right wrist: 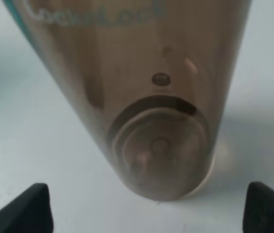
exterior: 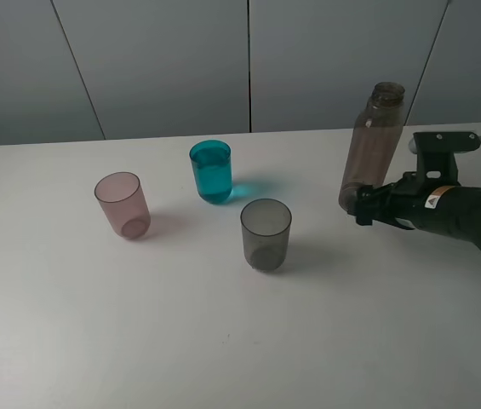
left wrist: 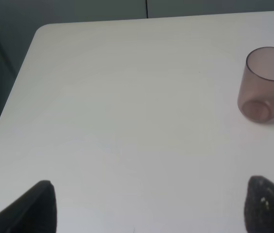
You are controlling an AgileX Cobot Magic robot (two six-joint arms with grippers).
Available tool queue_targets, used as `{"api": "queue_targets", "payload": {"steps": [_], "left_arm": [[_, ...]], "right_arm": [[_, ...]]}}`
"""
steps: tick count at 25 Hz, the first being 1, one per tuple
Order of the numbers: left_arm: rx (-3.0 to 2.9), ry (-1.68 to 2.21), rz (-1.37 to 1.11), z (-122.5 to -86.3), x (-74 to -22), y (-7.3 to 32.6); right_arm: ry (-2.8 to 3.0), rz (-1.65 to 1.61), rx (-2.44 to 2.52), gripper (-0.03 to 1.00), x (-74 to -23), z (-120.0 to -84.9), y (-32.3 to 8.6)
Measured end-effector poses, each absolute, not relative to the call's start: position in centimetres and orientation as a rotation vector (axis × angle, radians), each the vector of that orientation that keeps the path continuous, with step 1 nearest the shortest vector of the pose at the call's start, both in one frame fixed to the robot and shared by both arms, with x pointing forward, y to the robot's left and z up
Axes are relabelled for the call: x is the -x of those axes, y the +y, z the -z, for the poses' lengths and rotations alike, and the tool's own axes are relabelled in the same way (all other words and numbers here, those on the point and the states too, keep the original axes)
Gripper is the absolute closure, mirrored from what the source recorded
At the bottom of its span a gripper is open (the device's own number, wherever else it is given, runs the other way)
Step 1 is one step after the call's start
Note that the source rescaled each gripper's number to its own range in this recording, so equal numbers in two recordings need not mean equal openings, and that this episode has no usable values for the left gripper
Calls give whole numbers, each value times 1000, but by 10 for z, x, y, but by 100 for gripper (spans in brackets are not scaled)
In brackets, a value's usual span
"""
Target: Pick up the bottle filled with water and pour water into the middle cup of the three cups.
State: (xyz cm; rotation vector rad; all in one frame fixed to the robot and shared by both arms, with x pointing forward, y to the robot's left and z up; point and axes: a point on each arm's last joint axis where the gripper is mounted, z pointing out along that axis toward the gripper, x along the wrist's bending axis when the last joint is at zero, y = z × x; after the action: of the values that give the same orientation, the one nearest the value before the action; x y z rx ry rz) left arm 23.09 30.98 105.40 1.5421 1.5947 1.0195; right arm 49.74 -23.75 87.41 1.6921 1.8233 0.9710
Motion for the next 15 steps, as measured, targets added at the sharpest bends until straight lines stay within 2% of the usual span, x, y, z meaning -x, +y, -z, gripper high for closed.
{"api": "queue_targets", "payload": {"steps": [8,13,15], "left_arm": [[-1544,1593,-1021,-1054,-231,310],[-1546,1592,-1022,-1054,-231,310],[-1546,1592,-1022,-1054,-231,310]], "right_arm": [[1816,-923,-1752,44,-475,-948,-248],[1766,-903,-1776,62,-463,-990,-263],[1747,-898,-1778,65,-458,-1002,-268]]}}
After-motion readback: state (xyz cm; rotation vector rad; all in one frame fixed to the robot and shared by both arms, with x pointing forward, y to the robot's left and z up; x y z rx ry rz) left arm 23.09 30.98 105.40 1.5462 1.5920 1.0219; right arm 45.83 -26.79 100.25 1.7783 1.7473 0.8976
